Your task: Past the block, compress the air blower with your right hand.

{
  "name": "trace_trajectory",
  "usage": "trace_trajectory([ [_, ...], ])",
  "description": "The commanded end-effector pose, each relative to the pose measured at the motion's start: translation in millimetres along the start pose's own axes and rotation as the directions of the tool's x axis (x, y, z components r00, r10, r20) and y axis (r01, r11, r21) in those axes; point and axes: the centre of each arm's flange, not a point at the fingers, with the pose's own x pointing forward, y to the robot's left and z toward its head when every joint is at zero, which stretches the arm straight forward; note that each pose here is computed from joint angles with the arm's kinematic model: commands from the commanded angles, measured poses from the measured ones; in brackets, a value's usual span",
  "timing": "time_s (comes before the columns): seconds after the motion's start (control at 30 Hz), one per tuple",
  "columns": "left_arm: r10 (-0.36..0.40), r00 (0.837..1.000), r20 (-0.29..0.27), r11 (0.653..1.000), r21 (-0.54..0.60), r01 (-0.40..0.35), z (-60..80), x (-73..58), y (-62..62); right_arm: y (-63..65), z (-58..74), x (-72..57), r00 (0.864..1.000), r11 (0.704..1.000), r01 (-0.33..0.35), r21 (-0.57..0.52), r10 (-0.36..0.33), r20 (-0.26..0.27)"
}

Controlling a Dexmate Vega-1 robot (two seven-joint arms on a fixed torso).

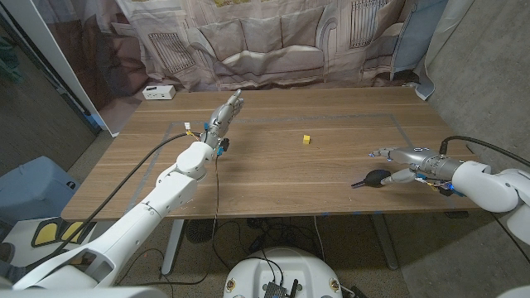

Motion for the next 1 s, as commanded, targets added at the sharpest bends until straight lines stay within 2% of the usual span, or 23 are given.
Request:
trace_trajectory([
  [0.03,0.006,1.0,-0.002,1.0,0.003,-0.006,2.0,-2.0,1.7,5.2,-0.5,5.2,1.0,1.0,-0.016,-0.006,0.016,0.005],
  [0.33,0.005,1.0,-0.002,1.0,0.004,-0.005,3.3,-2.6,0.2,10.0,-3.6,9.7,1.0,1.0,-0.01,0.0,0.01,-0.002],
  [0.57,0.006,1.0,-0.005,1.0,0.009,-0.006,3.7,-2.6,1.2,15.9,-9.4,15.9,0.999,0.999,-0.039,0.033,0.039,-0.005],
  [1.0,0.006,1.0,-0.013,1.0,-0.004,-0.006,-1.2,-0.6,-0.5,15.4,-13.3,22.5,0.999,0.998,-0.042,0.055,0.042,-0.003],
])
